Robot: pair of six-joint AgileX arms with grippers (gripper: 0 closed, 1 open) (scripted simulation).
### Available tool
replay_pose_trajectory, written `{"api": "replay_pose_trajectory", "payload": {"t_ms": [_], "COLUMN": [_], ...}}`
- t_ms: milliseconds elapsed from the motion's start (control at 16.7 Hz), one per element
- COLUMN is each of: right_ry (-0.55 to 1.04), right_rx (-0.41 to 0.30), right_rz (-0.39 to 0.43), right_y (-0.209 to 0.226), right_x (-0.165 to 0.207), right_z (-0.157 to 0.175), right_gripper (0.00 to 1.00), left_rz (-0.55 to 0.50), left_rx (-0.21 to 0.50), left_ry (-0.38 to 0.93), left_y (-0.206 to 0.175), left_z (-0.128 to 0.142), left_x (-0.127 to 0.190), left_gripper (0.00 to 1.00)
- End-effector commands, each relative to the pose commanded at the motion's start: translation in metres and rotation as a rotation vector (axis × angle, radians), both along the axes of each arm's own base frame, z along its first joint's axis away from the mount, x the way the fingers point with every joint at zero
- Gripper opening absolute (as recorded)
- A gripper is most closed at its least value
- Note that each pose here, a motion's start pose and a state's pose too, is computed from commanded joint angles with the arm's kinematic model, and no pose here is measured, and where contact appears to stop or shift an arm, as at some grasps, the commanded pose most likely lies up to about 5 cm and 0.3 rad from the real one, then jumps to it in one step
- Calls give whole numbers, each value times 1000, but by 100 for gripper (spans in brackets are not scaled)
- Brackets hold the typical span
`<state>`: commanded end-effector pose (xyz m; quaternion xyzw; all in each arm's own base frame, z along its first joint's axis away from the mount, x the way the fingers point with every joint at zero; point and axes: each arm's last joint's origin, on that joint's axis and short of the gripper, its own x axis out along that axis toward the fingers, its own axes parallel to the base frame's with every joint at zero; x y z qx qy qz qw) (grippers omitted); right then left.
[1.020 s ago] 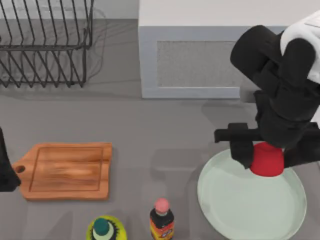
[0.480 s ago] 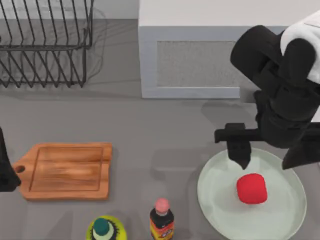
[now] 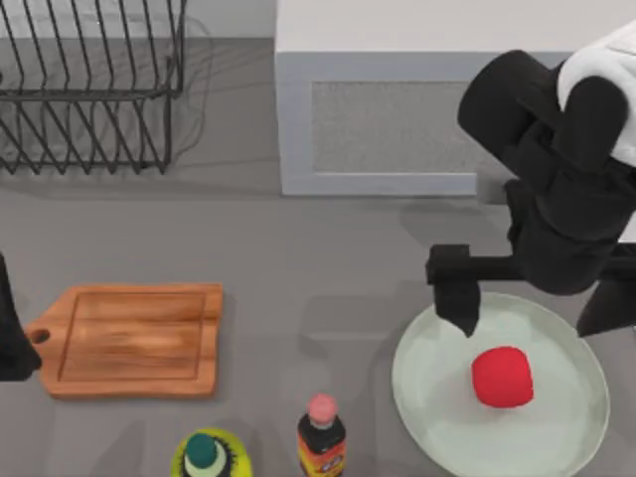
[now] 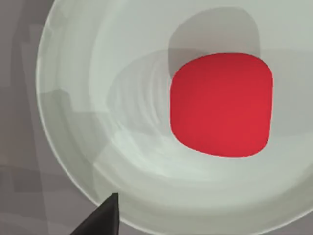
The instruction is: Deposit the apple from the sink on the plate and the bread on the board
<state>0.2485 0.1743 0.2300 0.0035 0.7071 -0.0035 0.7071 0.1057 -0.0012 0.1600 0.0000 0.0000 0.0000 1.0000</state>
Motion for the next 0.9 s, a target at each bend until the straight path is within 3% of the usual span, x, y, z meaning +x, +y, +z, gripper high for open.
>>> {"api": "replay_pose_trajectory", "payload": {"t_ms": [240, 480, 900], "right_ry": [-7, -119, -632], "right_rx": [5, 73, 233], "right_rz": [-1, 0, 3], "right_y": [-2, -27, -109], "right_x": [0, -11, -73], "right_z": [1, 10, 21], "right_gripper": [100, 100, 100], "left_rz": [0, 0, 0], "left_rx": [0, 0, 0], "left_ry": [0, 0, 0], "left_y": [0, 0, 0], "left_z": [0, 0, 0], "left_x": [0, 0, 0], "left_gripper": [100, 100, 100]}}
